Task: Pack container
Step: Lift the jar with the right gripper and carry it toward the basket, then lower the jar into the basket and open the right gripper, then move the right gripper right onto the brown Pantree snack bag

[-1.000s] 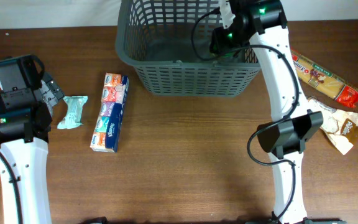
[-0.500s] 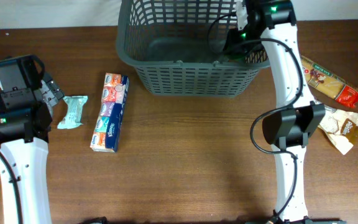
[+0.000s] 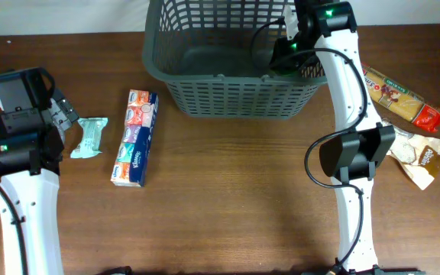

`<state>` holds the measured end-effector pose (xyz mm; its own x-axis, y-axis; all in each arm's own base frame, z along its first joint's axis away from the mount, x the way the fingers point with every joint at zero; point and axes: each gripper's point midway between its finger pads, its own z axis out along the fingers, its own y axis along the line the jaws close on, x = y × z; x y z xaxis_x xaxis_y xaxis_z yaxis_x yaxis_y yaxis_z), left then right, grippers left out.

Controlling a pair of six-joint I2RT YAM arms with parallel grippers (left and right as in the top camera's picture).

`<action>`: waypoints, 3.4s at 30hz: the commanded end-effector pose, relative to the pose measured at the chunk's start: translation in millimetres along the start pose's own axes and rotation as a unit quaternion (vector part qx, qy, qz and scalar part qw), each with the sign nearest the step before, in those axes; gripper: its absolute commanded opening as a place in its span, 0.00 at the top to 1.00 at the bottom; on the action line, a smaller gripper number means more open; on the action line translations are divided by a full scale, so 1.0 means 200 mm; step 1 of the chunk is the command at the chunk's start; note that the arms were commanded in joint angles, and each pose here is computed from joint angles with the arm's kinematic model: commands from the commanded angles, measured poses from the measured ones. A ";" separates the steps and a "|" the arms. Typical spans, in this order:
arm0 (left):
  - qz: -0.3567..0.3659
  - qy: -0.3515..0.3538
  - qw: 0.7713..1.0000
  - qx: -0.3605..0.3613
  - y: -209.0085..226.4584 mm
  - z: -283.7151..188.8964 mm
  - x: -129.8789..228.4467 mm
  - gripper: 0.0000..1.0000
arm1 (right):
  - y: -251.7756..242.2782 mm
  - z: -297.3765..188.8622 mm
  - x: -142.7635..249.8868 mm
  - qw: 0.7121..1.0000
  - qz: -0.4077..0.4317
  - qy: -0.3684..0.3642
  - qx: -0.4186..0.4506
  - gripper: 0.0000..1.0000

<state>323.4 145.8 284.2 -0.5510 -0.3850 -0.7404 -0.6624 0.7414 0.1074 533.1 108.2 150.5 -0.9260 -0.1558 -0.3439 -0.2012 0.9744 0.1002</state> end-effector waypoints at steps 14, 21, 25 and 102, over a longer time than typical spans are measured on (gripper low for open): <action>-0.006 -0.009 1.000 0.004 0.01 -0.02 -0.03 0.00 | 0.04 0.03 0.00 1.000 -0.003 0.000 -0.011 0.63; -0.006 -0.009 1.000 0.004 0.01 -0.02 -0.03 0.00 | 0.03 0.13 0.06 1.000 0.000 0.028 -0.010 0.63; -0.006 -0.009 1.000 0.004 0.01 -0.02 -0.03 0.00 | 0.03 0.17 0.09 0.999 0.002 0.041 -0.010 0.62; -0.006 -0.009 1.000 0.004 0.01 -0.02 -0.03 0.00 | -1.46 -0.98 1.16 0.689 0.707 0.018 0.161 0.01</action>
<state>323.4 145.8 284.1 -0.5513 -0.3851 -0.7401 -0.6624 0.7414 0.1076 323.6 -238.5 218.3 -0.2054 0.9736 -0.0994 0.9740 0.2133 0.0761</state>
